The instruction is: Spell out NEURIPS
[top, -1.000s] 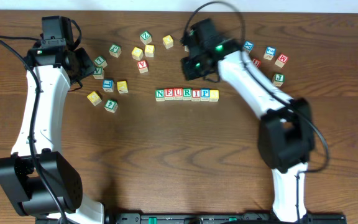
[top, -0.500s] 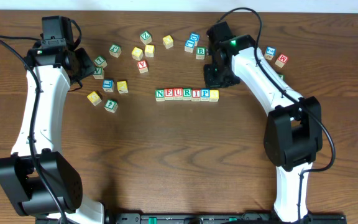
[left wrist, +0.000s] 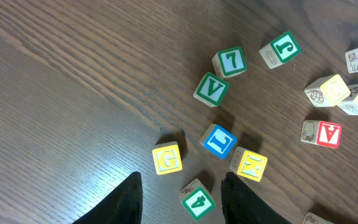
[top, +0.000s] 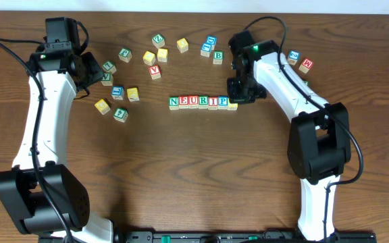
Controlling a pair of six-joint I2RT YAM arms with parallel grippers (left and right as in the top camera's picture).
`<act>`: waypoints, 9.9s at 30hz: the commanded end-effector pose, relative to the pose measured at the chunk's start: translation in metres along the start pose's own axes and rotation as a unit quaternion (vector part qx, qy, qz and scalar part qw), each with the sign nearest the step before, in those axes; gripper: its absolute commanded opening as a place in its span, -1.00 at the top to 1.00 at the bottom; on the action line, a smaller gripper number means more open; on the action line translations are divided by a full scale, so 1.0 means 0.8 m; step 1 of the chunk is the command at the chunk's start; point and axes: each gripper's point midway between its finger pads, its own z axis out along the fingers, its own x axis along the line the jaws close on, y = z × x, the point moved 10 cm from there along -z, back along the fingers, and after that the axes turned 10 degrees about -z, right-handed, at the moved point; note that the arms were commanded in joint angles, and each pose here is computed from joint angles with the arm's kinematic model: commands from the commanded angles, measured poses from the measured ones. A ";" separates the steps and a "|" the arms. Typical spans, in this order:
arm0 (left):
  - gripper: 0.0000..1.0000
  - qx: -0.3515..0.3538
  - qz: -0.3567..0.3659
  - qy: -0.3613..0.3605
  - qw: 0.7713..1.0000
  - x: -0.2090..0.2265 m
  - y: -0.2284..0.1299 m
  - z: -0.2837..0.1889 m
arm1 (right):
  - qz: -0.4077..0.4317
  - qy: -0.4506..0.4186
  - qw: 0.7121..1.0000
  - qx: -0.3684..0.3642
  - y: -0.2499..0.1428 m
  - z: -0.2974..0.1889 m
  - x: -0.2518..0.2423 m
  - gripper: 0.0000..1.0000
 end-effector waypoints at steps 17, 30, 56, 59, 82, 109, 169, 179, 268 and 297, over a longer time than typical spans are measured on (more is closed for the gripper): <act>0.17 0.000 0.009 0.008 1.000 0.003 0.000 0.001 | -0.027 0.011 1.000 0.010 -0.011 0.036 0.016 0.98; 0.17 0.000 0.009 0.008 1.000 0.003 0.000 0.001 | -0.030 0.014 0.999 0.002 -0.008 0.035 0.020 0.98; 0.17 0.001 0.009 0.010 1.000 0.004 0.000 0.001 | 0.007 0.015 0.998 -0.057 0.003 0.027 -0.019 0.97; 0.17 0.002 0.009 0.009 1.000 0.004 0.000 0.001 | 0.009 0.016 0.998 -0.055 0.000 0.033 -0.019 0.98; 0.17 0.011 0.010 0.016 1.000 0.007 -0.007 0.008 | -0.030 0.033 0.997 -0.059 0.001 0.034 -0.007 0.99; 0.17 0.011 0.010 0.016 1.000 0.007 -0.007 0.007 | -0.115 0.055 0.987 -0.096 0.011 -0.026 0.069 0.92; 0.16 0.011 0.010 0.016 1.000 0.007 -0.007 0.008 | -0.086 0.000 0.995 -0.056 -0.008 0.040 0.103 0.97; 0.16 0.011 0.010 0.016 1.000 0.007 -0.007 0.008 | -0.084 0.000 0.994 -0.065 -0.005 0.040 0.104 0.97; 0.16 0.003 0.009 0.011 1.000 0.005 -0.004 0.008 | -0.002 -0.048 0.996 -0.073 -0.009 -0.018 -0.005 0.95; 0.16 0.004 0.009 0.011 1.000 0.005 -0.004 0.008 | -0.062 0.018 0.992 -0.110 -0.005 0.022 -0.004 0.86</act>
